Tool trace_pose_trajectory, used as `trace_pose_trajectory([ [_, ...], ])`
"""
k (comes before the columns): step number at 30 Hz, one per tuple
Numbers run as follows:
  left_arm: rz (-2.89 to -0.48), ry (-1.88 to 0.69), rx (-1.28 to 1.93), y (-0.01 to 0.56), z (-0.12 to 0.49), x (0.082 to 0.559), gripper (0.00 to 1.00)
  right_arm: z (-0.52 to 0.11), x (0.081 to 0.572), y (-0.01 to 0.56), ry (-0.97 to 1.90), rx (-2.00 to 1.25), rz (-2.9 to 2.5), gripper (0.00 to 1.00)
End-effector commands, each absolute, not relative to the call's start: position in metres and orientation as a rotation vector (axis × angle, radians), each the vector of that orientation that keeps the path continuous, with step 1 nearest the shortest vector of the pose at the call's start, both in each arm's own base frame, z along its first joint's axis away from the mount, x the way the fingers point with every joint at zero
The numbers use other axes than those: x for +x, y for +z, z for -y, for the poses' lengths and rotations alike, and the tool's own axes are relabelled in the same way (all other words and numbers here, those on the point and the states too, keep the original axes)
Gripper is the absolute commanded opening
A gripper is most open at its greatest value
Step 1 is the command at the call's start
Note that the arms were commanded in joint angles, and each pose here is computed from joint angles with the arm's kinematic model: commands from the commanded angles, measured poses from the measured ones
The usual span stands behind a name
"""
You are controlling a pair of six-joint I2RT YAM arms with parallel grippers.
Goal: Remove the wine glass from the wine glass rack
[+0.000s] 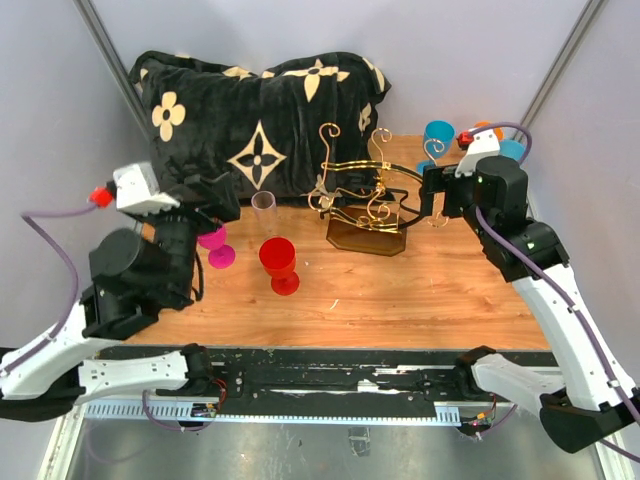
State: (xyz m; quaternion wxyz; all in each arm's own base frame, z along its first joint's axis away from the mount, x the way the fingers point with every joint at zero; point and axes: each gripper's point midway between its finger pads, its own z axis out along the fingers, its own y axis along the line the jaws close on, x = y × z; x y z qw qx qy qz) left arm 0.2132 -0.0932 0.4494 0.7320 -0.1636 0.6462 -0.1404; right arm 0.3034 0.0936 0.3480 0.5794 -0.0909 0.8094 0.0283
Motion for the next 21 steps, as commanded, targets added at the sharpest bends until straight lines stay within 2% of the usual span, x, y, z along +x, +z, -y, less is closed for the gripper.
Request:
trace_pose_trajectory([
  [1,-1.671,-0.1,-0.119,0.411,0.119,0.236,1.0,-0.091,0.3,0.334,0.206,-0.09,-1.959,0.98],
  [4,-1.815,-0.107,-0.089,0.383,0.129,0.273,1.0,-0.092,0.3,0.329,0.228,-0.078,-1.96,0.98],
  [10,-1.839,-0.183,-0.151,0.373,0.12,0.307,1.0,-0.093,0.299,0.323,0.23,-0.11,-1.958,0.98],
  [21,-1.863,-0.197,-0.155,0.366,0.116,0.318,1.0,-0.088,0.302,0.326,0.212,-0.087,-1.947,0.98],
])
